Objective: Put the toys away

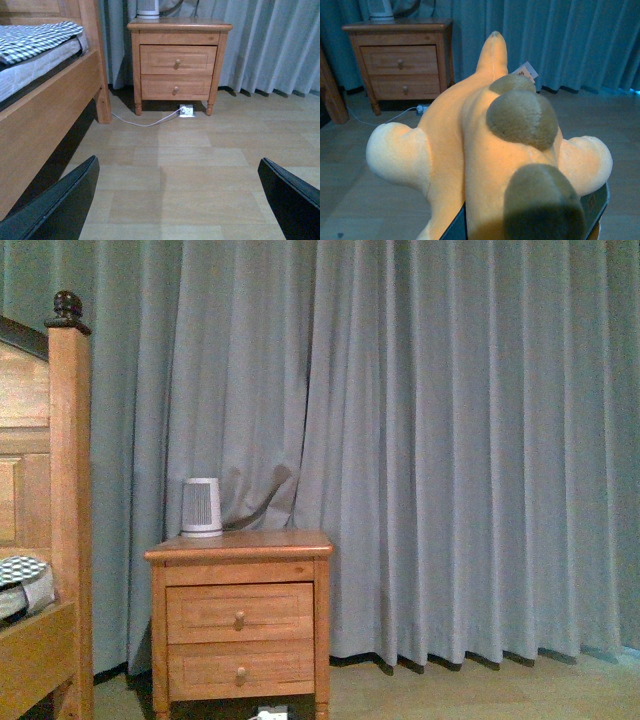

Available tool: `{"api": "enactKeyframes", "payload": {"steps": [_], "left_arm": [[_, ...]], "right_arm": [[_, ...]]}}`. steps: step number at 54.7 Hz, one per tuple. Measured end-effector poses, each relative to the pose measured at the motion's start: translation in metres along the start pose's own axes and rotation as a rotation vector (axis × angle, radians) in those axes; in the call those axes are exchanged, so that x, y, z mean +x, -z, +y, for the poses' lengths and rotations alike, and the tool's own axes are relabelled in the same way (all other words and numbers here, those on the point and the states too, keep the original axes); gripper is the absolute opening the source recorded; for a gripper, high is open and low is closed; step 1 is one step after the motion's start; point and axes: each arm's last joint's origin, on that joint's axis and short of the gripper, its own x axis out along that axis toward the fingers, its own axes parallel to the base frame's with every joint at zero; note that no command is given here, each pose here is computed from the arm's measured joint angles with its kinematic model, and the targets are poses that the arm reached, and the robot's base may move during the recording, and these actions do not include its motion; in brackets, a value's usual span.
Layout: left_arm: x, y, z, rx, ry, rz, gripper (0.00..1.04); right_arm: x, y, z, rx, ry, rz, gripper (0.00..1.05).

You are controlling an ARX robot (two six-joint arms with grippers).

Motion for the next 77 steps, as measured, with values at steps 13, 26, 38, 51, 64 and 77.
{"api": "enactKeyframes", "payload": {"steps": [13,26,38,51,64,77], "left_arm": [[0.0,0.0,0.0,0.0,-0.002,0.0,0.98],[0.0,0.0,0.0,0.0,-0.001,0.0,0.98],[0.0,0.0,0.0,0.0,-0.001,0.0,0.98],[0.0,0.0,0.0,0.0,-0.001,0.0,0.98],[0.0,0.0,0.0,0.0,-0.001,0.0,0.98],[0.0,0.0,0.0,0.0,-0.002,0.0,0.98]], "right_arm": [[0.0,0.0,0.0,0.0,0.0,0.0,0.07],[0.0,0.0,0.0,0.0,0.0,0.0,0.07],[0.0,0.0,0.0,0.0,0.0,0.0,0.07],[0.0,0.0,0.0,0.0,0.0,0.0,0.07],[0.0,0.0,0.0,0.0,0.0,0.0,0.07],[0.0,0.0,0.0,0.0,0.0,0.0,0.07]]}}
